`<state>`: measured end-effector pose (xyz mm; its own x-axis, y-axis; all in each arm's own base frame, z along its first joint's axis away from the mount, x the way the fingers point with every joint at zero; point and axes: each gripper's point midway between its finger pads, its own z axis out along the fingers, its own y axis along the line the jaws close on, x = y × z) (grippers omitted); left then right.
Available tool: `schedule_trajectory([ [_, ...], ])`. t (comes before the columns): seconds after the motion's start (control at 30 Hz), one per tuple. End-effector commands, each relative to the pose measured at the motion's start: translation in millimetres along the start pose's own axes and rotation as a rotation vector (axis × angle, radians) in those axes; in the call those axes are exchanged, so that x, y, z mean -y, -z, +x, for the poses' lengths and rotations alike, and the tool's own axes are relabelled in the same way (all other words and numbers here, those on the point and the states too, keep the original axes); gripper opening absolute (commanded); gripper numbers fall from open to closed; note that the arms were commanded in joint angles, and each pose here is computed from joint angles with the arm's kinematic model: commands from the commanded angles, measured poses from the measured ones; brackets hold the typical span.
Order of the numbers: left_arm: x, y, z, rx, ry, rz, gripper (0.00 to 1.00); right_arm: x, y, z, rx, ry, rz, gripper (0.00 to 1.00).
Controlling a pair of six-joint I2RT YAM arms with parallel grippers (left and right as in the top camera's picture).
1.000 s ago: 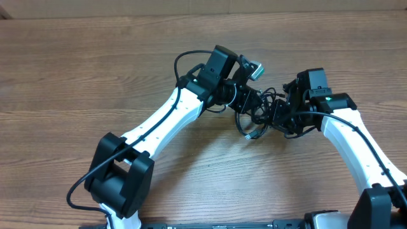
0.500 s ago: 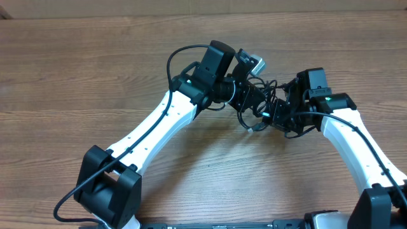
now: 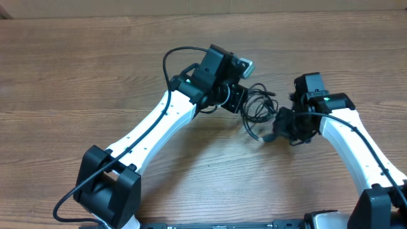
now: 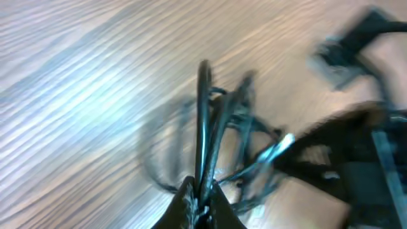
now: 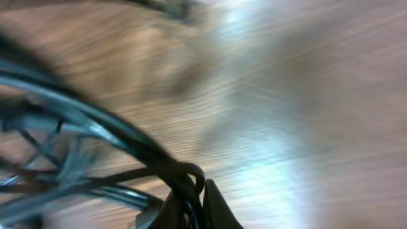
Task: Untangle cables
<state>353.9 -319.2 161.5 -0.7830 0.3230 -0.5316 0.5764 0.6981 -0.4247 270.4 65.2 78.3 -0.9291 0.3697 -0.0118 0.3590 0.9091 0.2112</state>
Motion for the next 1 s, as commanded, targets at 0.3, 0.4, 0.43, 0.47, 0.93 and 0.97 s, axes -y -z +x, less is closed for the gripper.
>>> schedule_trajectory([
  [0.3, -106, 56, -12, 0.061, 0.163, -0.309, 0.04, 47, 10, -19, 0.134, -0.115, 0.261, 0.04],
  [0.4, -114, 60, -6, 0.045, 0.188, -0.322, 0.04, 44, 9, -20, 0.133, -0.115, 0.244, 0.04],
  [0.43, -116, 61, -5, 0.041, 0.193, -0.325, 0.04, 43, 9, -19, 0.13, -0.115, 0.238, 0.04],
  [0.47, -116, 61, -5, 0.04, 0.195, -0.325, 0.04, 40, 8, -19, 0.126, -0.115, 0.222, 0.04],
  [0.93, -112, 59, -3, 0.031, 0.189, -0.319, 0.04, -84, 29, 34, -0.082, 0.555, -0.558, 0.04],
  [0.97, -112, 59, -3, 0.03, 0.189, -0.319, 0.04, -83, 28, 33, -0.077, 0.556, -0.546, 0.04],
])
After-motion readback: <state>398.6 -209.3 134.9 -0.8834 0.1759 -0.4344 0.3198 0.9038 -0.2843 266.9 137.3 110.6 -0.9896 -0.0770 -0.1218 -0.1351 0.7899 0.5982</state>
